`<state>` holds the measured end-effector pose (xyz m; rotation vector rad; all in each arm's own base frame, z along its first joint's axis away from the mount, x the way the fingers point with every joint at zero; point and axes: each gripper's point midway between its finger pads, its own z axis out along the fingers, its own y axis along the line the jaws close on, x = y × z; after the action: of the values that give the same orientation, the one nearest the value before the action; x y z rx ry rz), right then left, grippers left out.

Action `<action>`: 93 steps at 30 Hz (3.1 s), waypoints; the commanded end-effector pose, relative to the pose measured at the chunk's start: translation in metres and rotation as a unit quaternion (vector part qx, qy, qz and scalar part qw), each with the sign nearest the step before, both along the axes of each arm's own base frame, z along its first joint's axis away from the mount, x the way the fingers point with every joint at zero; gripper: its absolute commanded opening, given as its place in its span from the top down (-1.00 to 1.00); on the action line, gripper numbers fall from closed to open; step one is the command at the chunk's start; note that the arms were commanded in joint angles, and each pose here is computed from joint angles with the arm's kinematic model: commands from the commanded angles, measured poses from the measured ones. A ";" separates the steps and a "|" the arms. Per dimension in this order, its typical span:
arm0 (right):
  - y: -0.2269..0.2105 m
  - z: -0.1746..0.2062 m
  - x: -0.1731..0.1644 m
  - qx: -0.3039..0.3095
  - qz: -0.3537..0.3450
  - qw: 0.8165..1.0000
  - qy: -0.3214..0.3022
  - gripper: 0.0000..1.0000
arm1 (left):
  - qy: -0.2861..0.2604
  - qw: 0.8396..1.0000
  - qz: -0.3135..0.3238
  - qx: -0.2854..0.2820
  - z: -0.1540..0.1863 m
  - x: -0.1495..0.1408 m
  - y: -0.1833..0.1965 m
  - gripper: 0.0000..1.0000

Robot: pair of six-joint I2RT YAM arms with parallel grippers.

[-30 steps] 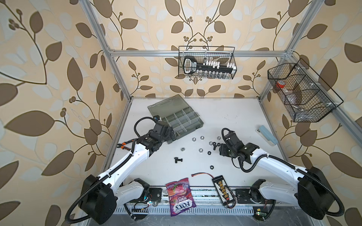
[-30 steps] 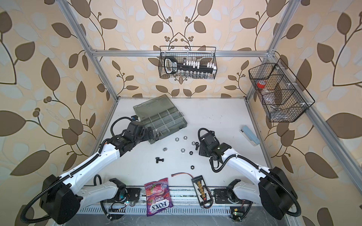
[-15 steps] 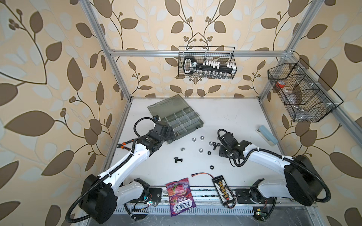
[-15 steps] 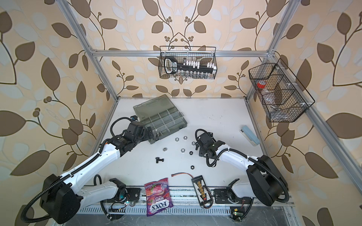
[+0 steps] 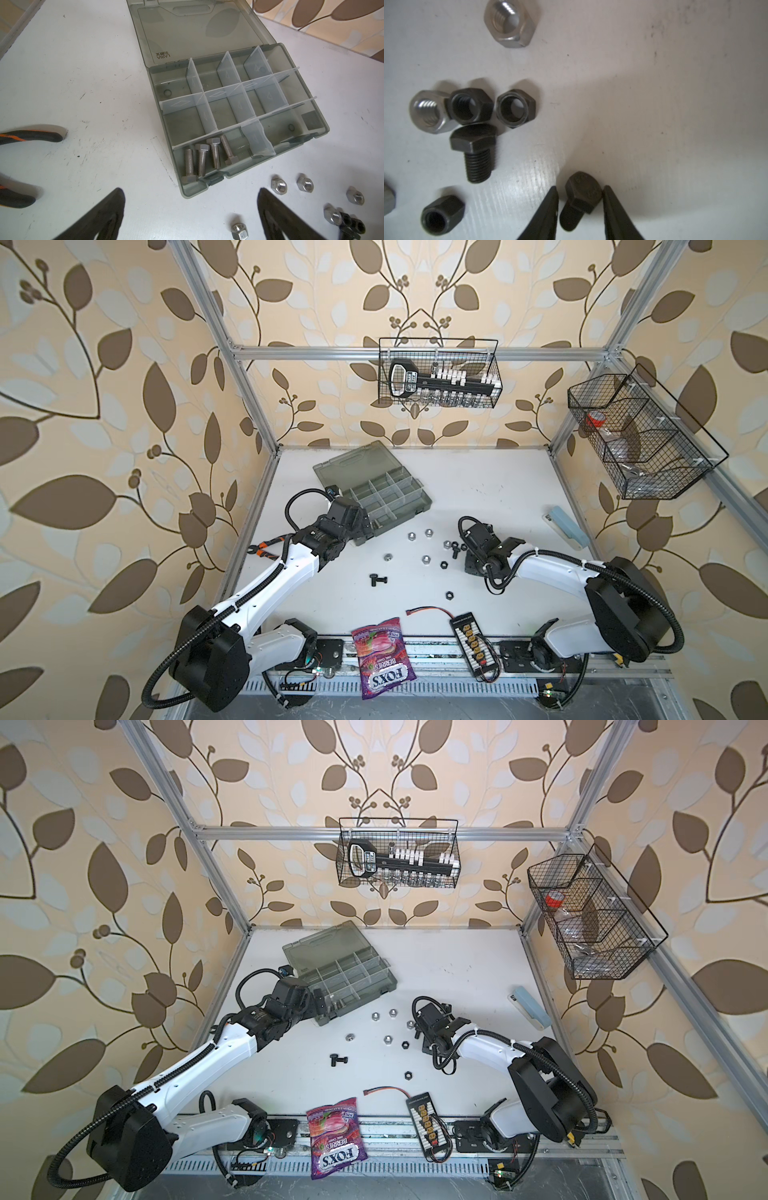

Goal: Sort the screws and nuts into containers
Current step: Pick up the screw from the center of the table, then place the screw into the container.

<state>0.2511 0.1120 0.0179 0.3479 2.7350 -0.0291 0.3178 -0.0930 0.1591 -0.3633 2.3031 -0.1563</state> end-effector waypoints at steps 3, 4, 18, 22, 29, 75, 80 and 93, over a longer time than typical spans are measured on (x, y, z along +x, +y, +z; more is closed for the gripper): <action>-0.003 0.002 0.002 -0.006 -0.010 1.000 -0.006 0.49 | -0.016 1.000 0.012 -0.006 0.008 0.007 0.003 -0.98; -0.004 0.001 0.001 -0.006 -0.010 1.000 -0.006 0.55 | -0.016 1.000 0.013 -0.006 0.008 0.007 0.003 -0.98; -0.007 -0.001 -0.001 -0.009 -0.008 1.000 -0.003 0.79 | -0.016 1.000 0.014 -0.004 0.010 0.008 0.003 -0.98; -0.005 0.004 0.002 -0.007 0.001 1.000 -0.009 0.94 | -0.013 1.000 0.015 -0.002 0.008 0.008 0.003 -0.98; 0.009 0.037 0.022 0.011 0.033 0.998 -0.054 1.00 | -0.002 1.000 0.017 -0.003 0.003 0.007 0.003 -0.98; 0.173 0.063 0.226 0.047 0.222 0.964 -0.138 0.67 | 0.043 0.998 0.006 -0.045 -0.015 -0.020 -0.003 -0.98; 0.173 0.065 0.227 0.049 0.223 0.964 -0.137 0.40 | 0.056 0.997 -0.003 -0.048 -0.019 -0.028 -0.004 -0.98; 0.158 0.115 0.212 0.052 0.214 0.958 -0.184 0.22 | 0.156 0.979 -0.063 -0.116 -0.054 -0.067 -0.038 -0.70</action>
<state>0.4666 0.2776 0.0927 -0.2213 2.4667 0.2512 0.2705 -0.1203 0.1173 -0.3704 2.5437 -0.3887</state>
